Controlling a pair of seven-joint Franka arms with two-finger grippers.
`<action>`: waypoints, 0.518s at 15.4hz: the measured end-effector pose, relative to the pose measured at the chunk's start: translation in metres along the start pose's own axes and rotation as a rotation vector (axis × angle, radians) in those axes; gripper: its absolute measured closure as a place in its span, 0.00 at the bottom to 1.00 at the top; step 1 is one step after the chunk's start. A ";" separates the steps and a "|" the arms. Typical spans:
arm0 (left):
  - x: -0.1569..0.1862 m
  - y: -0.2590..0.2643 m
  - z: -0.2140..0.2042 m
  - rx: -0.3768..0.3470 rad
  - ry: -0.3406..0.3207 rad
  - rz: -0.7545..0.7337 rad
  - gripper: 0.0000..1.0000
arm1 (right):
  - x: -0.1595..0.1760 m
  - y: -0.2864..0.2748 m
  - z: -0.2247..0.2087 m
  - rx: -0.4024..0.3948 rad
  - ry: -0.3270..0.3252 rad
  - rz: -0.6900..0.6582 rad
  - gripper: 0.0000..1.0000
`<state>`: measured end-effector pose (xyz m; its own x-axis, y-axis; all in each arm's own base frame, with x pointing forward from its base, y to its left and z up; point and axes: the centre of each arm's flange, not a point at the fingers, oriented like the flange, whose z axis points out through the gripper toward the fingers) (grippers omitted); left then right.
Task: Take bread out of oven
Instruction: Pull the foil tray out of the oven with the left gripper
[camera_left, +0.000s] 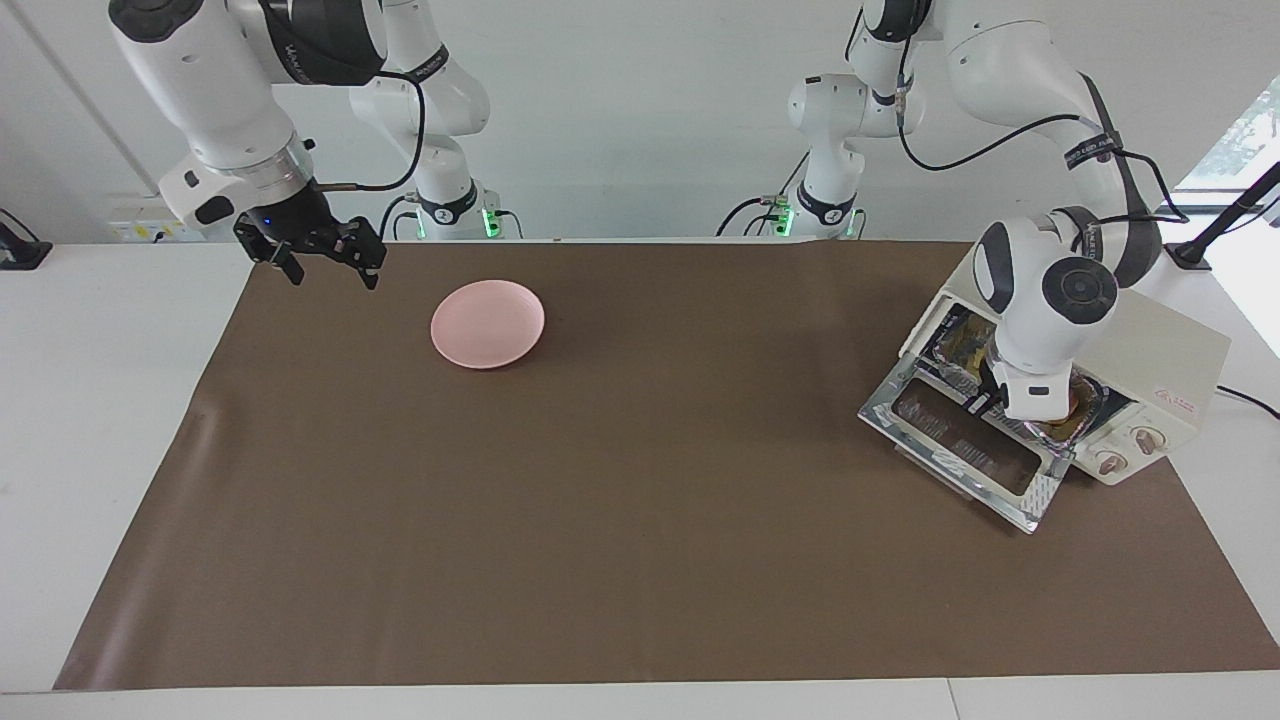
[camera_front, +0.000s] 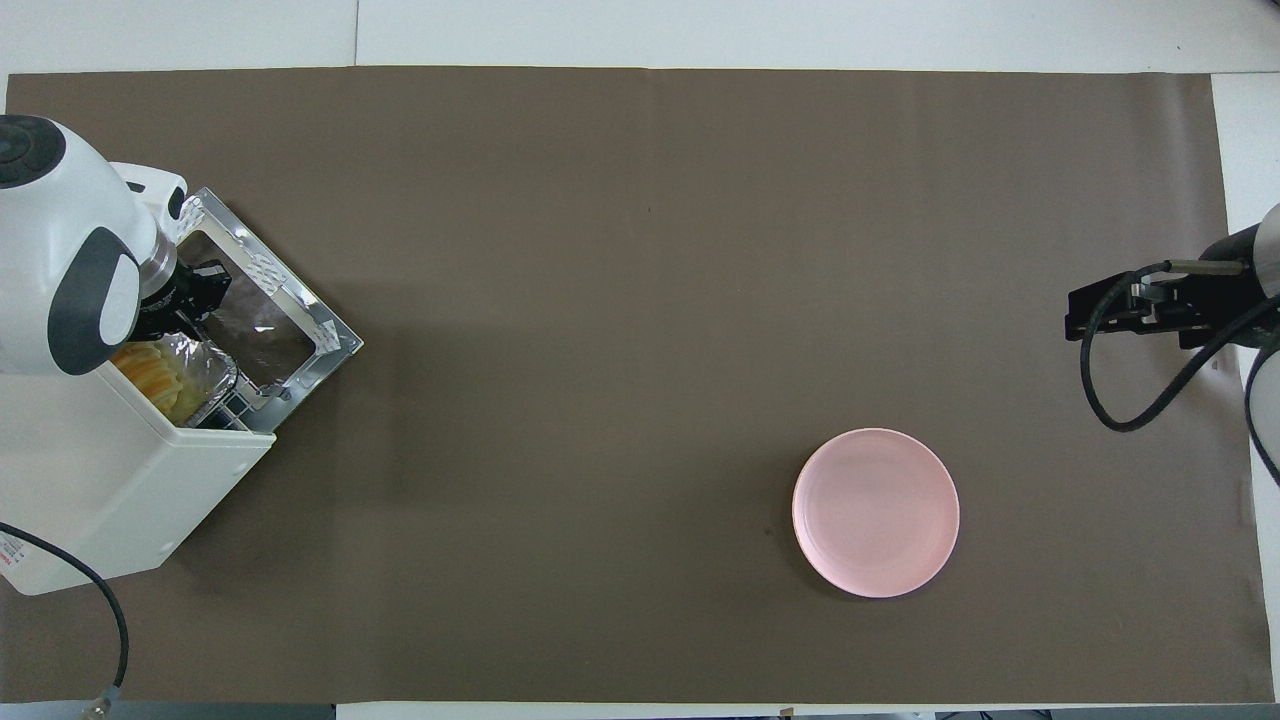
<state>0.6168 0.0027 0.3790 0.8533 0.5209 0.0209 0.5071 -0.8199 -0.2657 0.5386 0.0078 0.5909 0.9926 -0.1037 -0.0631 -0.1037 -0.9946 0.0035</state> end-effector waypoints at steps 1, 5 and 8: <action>-0.001 0.006 -0.007 -0.010 0.014 0.012 0.98 | 0.000 0.000 0.000 0.000 0.000 0.000 0.00; -0.020 0.066 -0.057 -0.127 0.074 0.070 0.98 | 0.000 0.000 0.000 0.000 0.000 0.000 0.00; -0.040 0.124 -0.098 -0.224 0.038 0.108 0.98 | 0.000 0.000 0.000 0.000 0.000 0.000 0.00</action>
<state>0.6573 -0.1433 0.4401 0.9060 0.4214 0.0409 0.4230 -0.9048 -0.0482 0.5386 0.0078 0.5909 0.9926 -0.1037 -0.0631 -0.1037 -0.9946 0.0035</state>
